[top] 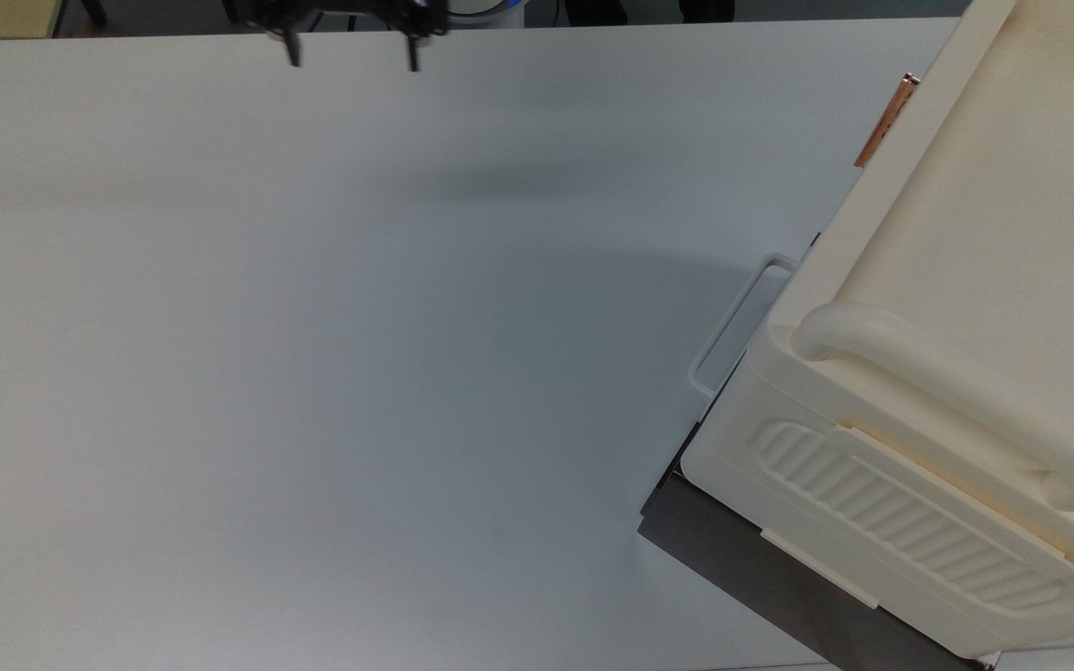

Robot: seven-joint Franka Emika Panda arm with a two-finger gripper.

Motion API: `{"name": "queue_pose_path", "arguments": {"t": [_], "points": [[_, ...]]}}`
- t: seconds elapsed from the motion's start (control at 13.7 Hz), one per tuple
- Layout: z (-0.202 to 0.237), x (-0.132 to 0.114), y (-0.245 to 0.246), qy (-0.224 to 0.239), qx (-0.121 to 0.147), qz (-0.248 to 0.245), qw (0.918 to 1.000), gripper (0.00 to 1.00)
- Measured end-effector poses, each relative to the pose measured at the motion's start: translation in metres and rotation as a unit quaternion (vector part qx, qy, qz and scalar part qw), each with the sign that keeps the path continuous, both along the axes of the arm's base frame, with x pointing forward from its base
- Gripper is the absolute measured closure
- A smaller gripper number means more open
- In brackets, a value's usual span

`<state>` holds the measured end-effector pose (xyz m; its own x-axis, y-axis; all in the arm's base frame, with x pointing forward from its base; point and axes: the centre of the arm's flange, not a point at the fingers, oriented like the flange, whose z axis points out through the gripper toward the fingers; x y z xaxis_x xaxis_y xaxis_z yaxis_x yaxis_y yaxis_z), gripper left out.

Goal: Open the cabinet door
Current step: 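Move the gripper to the orange handle strip on the cabinet door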

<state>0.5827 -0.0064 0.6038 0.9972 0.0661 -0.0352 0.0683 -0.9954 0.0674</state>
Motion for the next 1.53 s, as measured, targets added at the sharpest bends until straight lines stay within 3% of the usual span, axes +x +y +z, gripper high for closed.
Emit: {"name": "queue_pose_path", "arguments": {"t": [0.44, 0.58, 0.73, 0.95, 1.17, 1.38, 1.53], "points": [[0.014, -0.005, 0.137, -0.034, 0.039, 0.11, 0.9926, 0.0], [0.025, -0.004, 0.197, -0.09, 0.062, 0.155, 0.9818, 0.0], [0.023, -0.002, 0.254, -0.147, 0.076, 0.212, 0.9632, 0.0], [0.01, -0.002, 0.302, -0.177, 0.082, 0.284, 0.9387, 0.0], [0.001, -0.004, 0.33, -0.182, 0.087, 0.323, 0.9247, 0.02], [-0.002, -0.006, 0.346, -0.179, 0.098, 0.342, 0.9171, 0.09], [0.0, -0.008, 0.349, -0.178, 0.102, 0.361, 0.9098, 0.27]]}}
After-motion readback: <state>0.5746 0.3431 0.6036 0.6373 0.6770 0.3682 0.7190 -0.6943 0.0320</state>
